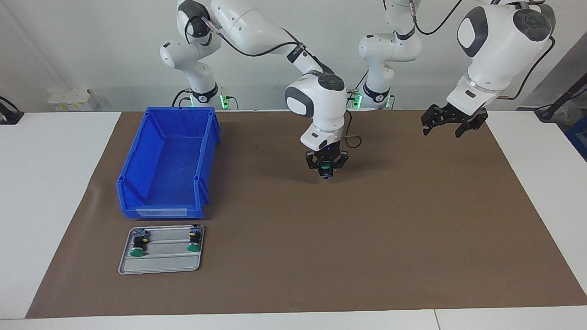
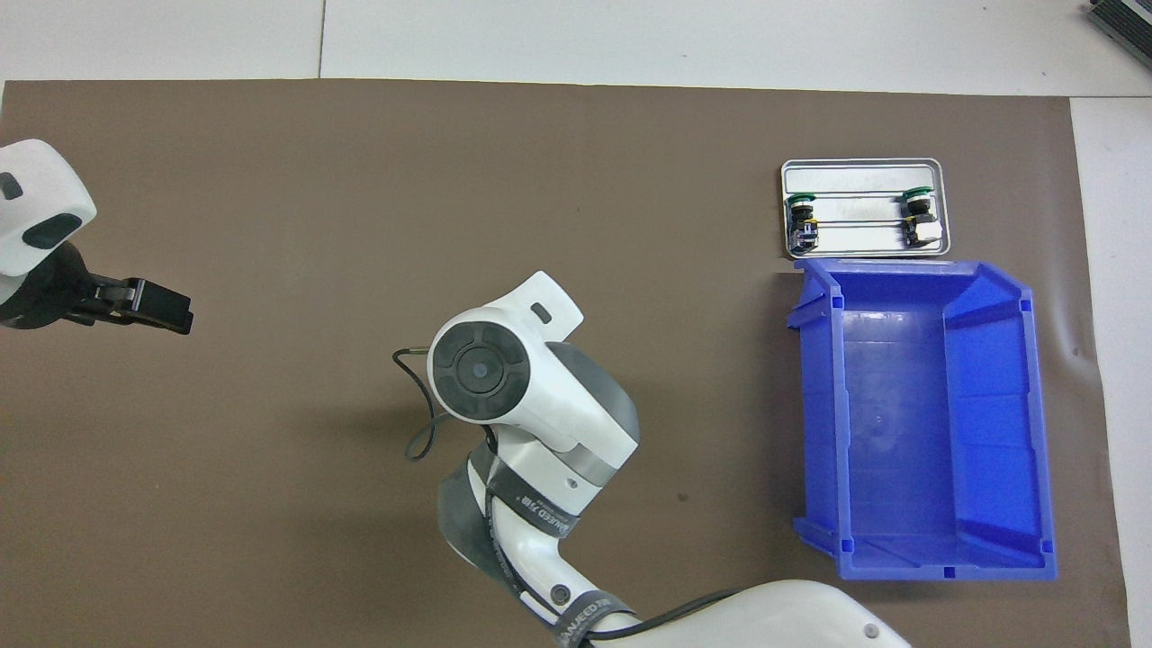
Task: Place and press button with both arms
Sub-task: 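Grasp the green button with the right gripper and lift it, then carry the green button into the blue bin and release it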
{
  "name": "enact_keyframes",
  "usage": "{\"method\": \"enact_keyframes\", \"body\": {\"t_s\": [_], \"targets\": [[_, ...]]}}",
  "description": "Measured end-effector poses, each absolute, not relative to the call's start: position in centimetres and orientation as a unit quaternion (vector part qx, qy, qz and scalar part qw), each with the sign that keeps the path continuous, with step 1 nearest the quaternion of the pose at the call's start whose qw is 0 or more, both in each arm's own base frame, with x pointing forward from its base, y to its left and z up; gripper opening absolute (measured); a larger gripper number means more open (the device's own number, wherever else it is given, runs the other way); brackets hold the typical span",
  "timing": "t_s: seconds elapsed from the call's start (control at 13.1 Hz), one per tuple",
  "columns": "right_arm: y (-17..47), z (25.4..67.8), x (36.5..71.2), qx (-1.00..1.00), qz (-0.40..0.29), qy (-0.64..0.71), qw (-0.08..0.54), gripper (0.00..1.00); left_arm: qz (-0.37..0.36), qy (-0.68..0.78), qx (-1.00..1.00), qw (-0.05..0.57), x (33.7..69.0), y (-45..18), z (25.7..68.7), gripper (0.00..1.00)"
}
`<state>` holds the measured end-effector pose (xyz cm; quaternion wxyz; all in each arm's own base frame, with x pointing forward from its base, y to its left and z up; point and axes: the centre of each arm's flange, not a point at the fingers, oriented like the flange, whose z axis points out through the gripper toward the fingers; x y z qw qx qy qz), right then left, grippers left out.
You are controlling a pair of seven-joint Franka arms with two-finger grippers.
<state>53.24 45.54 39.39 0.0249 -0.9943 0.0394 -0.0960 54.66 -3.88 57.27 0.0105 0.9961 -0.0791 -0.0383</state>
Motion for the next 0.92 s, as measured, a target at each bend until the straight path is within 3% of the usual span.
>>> {"method": "enact_keyframes", "body": {"t_s": [0.38,0.92], "targets": [[32.9,45.4,57.0,-0.992,-0.116,0.051,0.012,0.37,-0.038,-0.079,0.996,0.01,54.7,-3.9,57.3,1.0],[13.4,51.8,56.5,-0.997,-0.063,-0.045,-0.016,0.37,-0.038,-0.079,0.996,0.01,54.7,-3.8,57.3,1.0]]}}
